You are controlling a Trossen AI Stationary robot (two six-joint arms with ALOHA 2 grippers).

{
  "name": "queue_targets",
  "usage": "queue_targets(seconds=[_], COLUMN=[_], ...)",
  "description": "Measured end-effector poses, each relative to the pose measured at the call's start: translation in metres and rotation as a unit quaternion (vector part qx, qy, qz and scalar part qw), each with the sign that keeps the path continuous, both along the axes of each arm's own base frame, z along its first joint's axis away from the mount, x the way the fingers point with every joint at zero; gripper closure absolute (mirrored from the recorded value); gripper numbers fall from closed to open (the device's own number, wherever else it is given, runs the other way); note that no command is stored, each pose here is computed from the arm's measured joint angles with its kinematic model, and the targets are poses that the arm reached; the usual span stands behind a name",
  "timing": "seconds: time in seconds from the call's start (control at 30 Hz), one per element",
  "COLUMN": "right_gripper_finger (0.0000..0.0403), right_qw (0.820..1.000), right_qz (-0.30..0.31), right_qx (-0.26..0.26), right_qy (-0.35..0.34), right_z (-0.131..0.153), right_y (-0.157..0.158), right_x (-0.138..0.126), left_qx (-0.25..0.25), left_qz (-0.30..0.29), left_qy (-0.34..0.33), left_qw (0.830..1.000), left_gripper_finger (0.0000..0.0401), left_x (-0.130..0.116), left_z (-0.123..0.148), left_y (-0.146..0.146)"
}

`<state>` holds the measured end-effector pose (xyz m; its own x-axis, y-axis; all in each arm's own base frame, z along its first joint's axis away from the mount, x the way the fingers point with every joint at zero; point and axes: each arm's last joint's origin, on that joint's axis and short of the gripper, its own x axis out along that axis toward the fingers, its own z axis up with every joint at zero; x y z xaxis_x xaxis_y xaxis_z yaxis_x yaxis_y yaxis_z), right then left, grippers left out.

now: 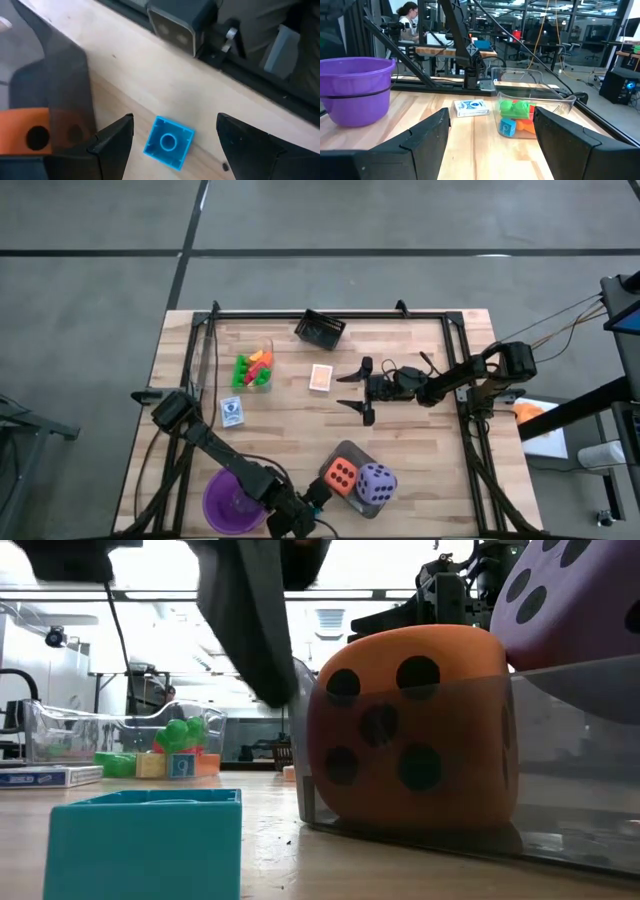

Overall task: Pick & Place Toys
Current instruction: Put the blue game piece into the transparent bin

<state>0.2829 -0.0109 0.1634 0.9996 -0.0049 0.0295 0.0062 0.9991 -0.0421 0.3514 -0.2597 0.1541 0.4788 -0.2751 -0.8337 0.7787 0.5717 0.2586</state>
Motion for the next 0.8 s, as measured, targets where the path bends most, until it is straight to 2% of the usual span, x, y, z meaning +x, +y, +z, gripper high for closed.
queue_targets(seconds=[0.2,0.43,0.53,0.8], right_gripper_finger=[0.0118,0.0118,0.0118,0.0118], right_qw=[1.0,1.0,1.0,1.0], right_qz=[0.0,0.0,0.0,0.0], right_qx=[0.0,0.0,0.0,0.0], right_qy=[0.001,0.002,0.002,0.002], right_z=[0.0,-0.001,-0.001,-0.001], right_y=[0.0,0.0,0.0,0.0], right_x=[0.0,0.0,0.0,0.0], left_qx=[0.005,-0.004,-0.009,-0.011], left_qz=[-0.018,-0.02,-0.023,-0.005], left_qy=[0.019,0.028,0.036,0.055], left_qw=[1.0,0.999,0.999,0.998], left_gripper_finger=[0.0116,0.0122,0.0152,0.0265], left_x=[0.006,0.008,0.007,0.005], left_z=[-0.024,-0.026,-0.027,-0.028], left_y=[0.001,0.003,0.003,0.005])
